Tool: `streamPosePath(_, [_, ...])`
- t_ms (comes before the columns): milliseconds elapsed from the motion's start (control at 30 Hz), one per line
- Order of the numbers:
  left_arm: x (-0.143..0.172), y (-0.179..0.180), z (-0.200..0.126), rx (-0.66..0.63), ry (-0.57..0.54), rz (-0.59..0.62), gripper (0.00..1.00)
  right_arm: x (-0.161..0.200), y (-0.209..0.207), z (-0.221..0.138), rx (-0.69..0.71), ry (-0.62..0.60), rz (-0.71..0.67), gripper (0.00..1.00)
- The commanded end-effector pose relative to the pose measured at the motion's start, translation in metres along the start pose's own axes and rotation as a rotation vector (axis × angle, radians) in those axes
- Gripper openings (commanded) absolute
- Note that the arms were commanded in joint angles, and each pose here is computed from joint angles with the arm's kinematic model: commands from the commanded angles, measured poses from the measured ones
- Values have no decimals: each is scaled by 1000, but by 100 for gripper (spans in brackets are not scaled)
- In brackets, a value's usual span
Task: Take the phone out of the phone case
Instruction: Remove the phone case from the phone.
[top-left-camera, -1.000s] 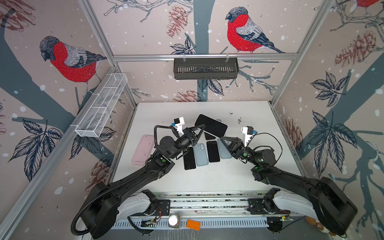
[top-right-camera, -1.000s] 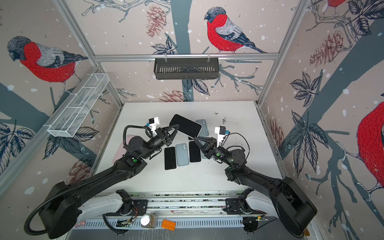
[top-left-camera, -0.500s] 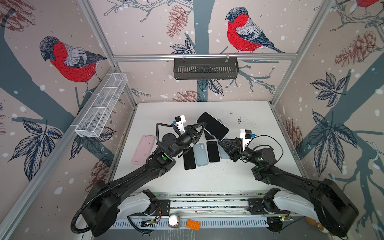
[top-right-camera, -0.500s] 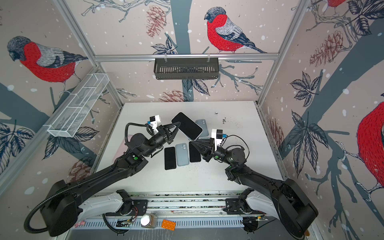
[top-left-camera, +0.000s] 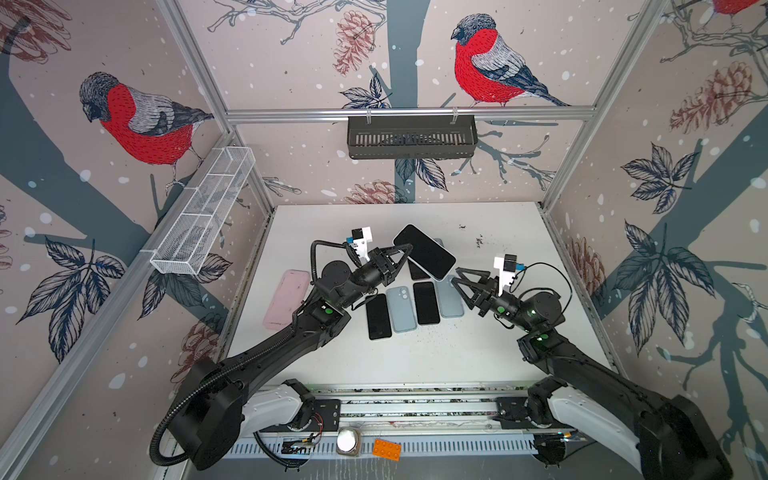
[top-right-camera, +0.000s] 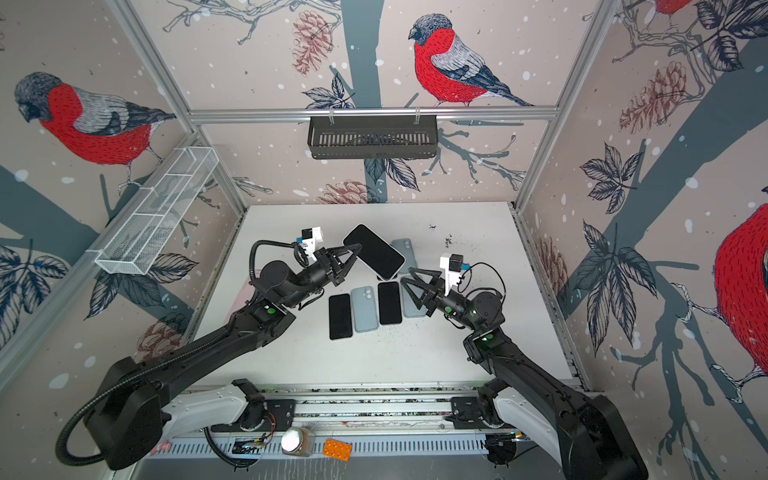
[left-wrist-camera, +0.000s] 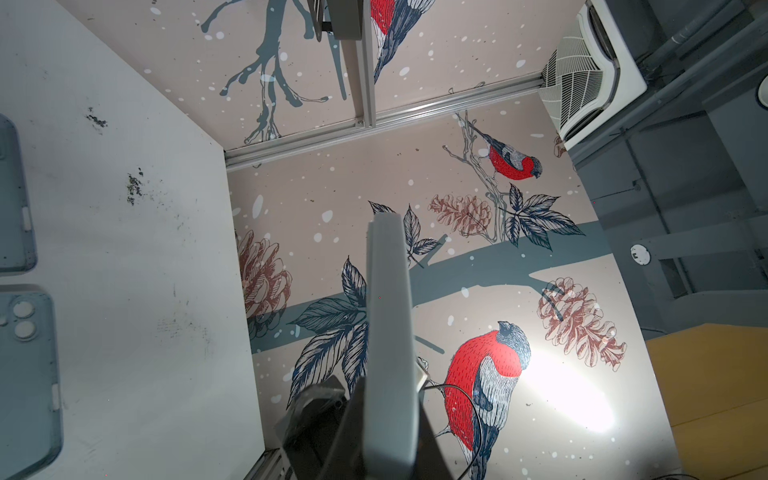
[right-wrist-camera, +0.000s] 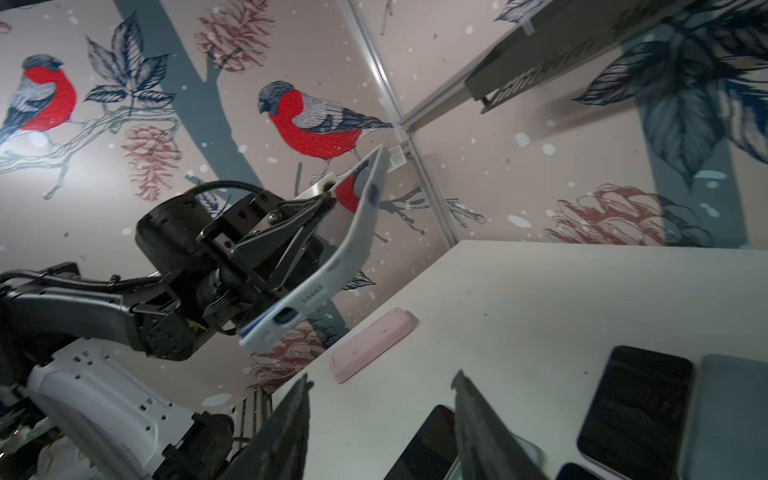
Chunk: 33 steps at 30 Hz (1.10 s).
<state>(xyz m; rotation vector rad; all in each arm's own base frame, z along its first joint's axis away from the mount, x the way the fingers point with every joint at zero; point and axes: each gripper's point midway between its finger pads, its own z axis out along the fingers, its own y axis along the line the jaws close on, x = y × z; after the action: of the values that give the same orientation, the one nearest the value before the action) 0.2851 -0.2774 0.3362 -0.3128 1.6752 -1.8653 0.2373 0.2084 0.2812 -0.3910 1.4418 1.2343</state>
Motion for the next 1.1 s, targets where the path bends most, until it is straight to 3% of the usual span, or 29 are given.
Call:
streamPosePath(0, [7,-14,-2,69,63,20,0,-9,-16,-11,95,-26,109,65])
streamPosePath(267, [15,-13,1,124,118,20,0,-44,18,7,-65,16,218,69])
streamPosePath(700, [15,-14,1,146,115,21,0,-27,20,16,-140,54,324,55])
streamPosePath(1067, [16,-16,0,163,107,25,0,-26,20,18,-165,37,377,22])
